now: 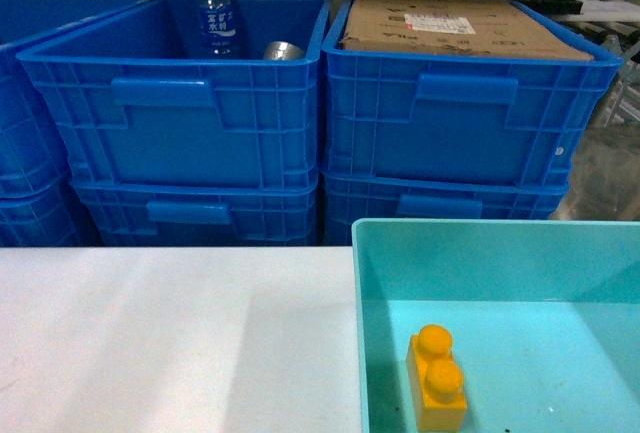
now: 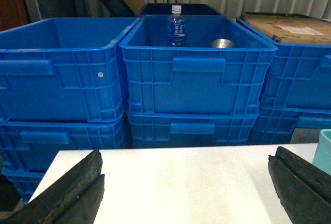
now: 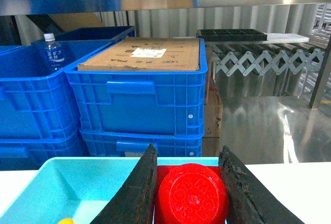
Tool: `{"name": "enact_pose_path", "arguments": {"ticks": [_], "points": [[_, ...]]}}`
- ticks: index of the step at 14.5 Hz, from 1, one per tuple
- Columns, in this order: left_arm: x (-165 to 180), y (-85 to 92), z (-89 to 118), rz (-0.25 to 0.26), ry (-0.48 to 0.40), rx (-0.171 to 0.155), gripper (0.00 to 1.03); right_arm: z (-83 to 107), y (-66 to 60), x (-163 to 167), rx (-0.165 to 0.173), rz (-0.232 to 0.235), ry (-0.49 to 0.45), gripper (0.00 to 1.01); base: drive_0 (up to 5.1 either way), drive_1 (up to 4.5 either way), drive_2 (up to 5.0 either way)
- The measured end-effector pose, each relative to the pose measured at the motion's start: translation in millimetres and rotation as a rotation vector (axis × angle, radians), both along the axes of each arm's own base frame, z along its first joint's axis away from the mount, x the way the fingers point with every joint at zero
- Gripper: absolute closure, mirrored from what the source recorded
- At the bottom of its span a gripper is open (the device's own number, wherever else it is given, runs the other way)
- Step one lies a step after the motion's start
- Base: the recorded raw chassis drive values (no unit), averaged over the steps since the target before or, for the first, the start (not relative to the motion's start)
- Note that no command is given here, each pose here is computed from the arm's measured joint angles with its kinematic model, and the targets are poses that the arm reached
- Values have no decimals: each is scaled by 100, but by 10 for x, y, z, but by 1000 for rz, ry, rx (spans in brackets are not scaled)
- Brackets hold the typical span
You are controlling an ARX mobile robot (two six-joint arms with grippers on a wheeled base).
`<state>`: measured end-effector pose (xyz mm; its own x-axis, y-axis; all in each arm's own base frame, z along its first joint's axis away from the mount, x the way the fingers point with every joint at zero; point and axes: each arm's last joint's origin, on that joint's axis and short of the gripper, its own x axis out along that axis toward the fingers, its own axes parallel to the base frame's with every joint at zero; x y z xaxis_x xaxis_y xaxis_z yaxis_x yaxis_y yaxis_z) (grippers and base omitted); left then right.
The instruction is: Pick red block from blue box to shelf
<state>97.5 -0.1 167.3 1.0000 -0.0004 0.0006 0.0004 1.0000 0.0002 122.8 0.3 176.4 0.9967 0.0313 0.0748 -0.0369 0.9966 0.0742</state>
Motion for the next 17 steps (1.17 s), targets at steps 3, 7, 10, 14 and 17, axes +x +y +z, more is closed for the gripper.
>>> {"name": "enact_pose_path", "arguments": {"ticks": [3,7,10,14,17], "points": [[0,0,0,0,0,0,5,0,0,0,0,0,0,73,0,0,0],[0,0,0,0,0,0,5,0,0,0,0,0,0,73,0,0,0],[0,0,0,0,0,0,5,0,0,0,0,0,0,73,0,0,0],[0,0,0,0,0,0,5,0,0,0,0,0,0,73,0,0,0],[0,0,-3,0,3,0,5,-7,0,4,0,0,7,73,0,0,0]]}}
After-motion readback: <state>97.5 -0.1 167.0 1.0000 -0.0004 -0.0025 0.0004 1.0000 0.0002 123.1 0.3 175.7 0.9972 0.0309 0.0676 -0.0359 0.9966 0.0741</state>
